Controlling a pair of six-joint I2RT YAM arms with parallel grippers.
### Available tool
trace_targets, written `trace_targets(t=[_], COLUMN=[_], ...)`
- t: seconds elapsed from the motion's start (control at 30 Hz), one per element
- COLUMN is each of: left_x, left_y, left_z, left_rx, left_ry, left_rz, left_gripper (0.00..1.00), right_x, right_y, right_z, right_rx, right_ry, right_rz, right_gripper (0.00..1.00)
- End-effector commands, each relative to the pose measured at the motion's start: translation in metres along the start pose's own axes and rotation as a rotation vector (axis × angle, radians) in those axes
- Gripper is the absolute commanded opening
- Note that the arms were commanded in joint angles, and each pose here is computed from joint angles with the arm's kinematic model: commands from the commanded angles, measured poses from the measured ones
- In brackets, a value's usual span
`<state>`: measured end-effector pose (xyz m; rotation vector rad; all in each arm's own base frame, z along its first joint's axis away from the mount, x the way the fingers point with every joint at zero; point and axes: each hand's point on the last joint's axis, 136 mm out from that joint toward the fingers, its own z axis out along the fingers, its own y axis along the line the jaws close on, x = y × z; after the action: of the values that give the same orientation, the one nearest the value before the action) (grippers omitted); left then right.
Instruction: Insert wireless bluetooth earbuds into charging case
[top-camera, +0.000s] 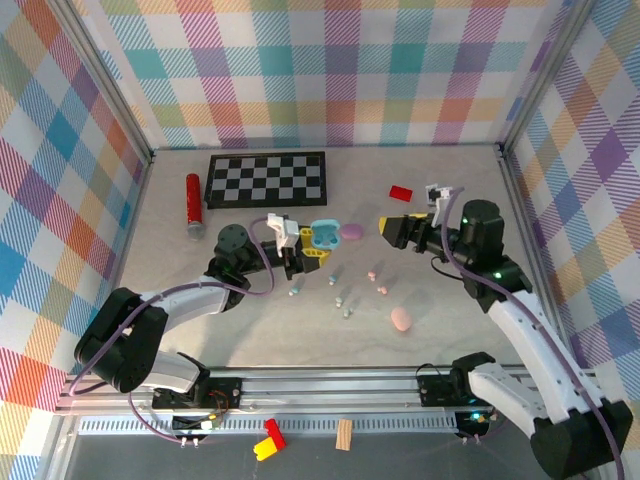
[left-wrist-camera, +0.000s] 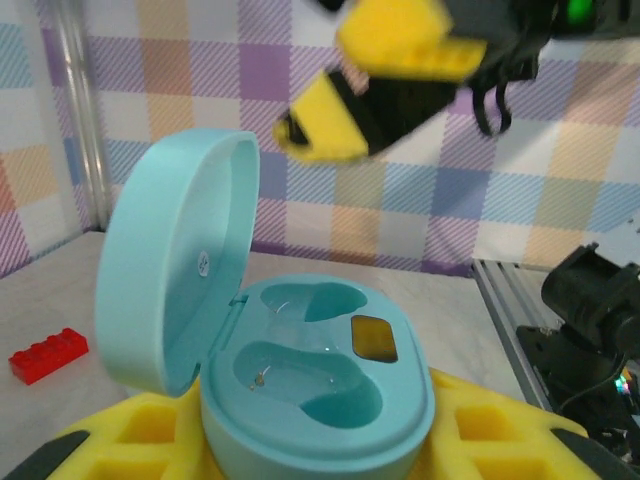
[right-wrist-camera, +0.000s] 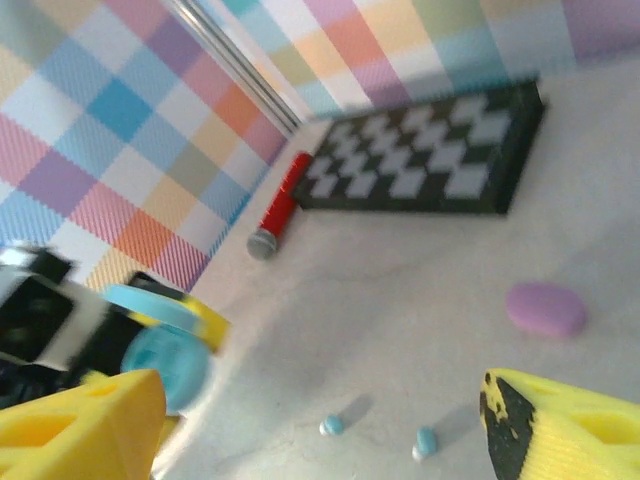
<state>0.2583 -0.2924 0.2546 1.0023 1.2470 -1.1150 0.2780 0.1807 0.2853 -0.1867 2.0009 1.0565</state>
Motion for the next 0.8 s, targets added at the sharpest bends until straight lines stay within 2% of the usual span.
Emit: trace_targets(t=[0.0,0.1,0.33,0.53,0.77], left_x=[-0.024,-0.023,-0.022,-0.021,-0.022], left_y=[0.002,0.007,0.017,0.02,0.021], left_z=[-0.011,-0.018,-0.033,-0.039,-0.041], left_rx=[-0.02,-0.054,-0.126,-0.144,-0.146], left_ry=[-0.097,-0.102,-0.099,-0.085,-0.088], left_rz=[0.048,0.049,0.043,0.03,0.035], left_gripper=[0.37,0.37,0.37,0.37,0.37], right_x=[0.029,0.062,0.132,0.162,0.182], right_y=[-0.023,-0.043,-0.056,-0.053,-0.056], right_z=[0.024,0.049,0.107,0.14,0.16], right_rx=[0.013,0.049,0.12,0.096,0.106], right_ry=[0.11,0.23,0.441,0.552,0.648], right_rz=[0.234,0.316,0.322,0.316,0.306], right_gripper=[0.81,0.8,0.78,0.76,0.7])
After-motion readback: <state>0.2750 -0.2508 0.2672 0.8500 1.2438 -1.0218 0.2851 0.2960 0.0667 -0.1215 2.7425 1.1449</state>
